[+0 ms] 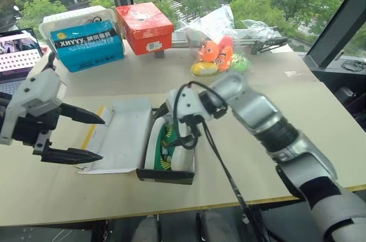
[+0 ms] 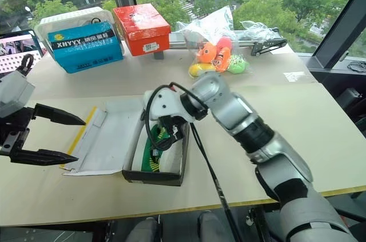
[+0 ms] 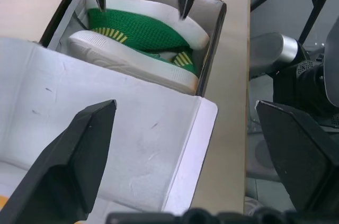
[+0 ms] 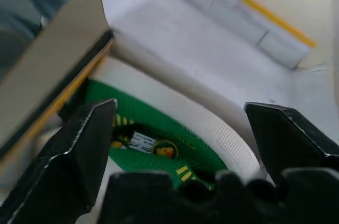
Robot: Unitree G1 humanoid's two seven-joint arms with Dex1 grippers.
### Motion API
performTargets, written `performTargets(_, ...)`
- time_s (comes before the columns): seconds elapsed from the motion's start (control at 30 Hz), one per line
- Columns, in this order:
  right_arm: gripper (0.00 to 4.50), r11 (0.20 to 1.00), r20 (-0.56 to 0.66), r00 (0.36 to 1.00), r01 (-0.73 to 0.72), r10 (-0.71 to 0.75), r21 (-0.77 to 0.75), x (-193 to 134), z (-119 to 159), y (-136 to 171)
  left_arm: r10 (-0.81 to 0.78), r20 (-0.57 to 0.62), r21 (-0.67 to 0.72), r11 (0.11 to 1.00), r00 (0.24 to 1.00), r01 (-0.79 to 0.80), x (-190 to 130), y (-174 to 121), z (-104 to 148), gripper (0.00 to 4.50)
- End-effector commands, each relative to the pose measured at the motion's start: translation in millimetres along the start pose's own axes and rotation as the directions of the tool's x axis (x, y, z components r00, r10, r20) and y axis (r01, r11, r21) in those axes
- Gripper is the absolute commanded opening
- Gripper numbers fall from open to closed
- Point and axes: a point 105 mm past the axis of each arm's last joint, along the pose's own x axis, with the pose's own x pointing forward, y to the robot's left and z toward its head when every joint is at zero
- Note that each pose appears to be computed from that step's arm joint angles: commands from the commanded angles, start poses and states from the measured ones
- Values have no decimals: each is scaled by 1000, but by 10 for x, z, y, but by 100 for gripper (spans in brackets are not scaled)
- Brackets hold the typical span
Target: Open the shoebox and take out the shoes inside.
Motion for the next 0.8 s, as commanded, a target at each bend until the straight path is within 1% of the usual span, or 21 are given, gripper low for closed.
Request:
performTargets(0.03, 442, 994, -38, 999, 7, -11, -109, -42, -10, -163, 38, -14, 25, 999, 999, -37, -69, -15, 46, 450)
performTargets(0.13, 442, 991, -67, 998, 2, -11, -135, 31, -103, -273, 50, -19, 17, 999, 999, -50, -73, -46, 31, 450)
performTargets(0.27, 442, 988, -84, 996, -52, 41, -145, 101, -192, -253, 62, -18, 7, 998, 998, -62, -95, -93, 45, 450)
performTargets(0.47, 442, 982, -104, 992, -93, 76, -165, 249, -289, -220, 76, -24, -1, 997, 997, -76, -99, -143, 45, 450)
performTargets(0.57, 368, 980, -97, 992, -100, 85, -171, 297, -306, -195, 78, -25, -4, 997, 997, -78, -98, -161, 46, 450)
performTargets(0.63, 293, 978, -91, 993, -92, 76, -189, 317, -296, -199, 80, -25, -6, 997, 996, -80, -100, -160, 40, 450)
performTargets(0.7, 232, 974, -81, 995, -79, 63, -213, 325, -268, -210, 80, -25, -6, 997, 996, -80, -96, -159, 39, 450)
performTargets(0.77, 157, 962, -69, 997, -51, 33, -267, 323, -209, -239, 77, -23, -6, 997, 997, -78, -89, -150, 38, 450)
performTargets(0.8, 132, 956, -63, 998, -37, 19, -292, 318, -182, -251, 76, -22, -5, 997, 997, -76, -85, -149, 40, 450)
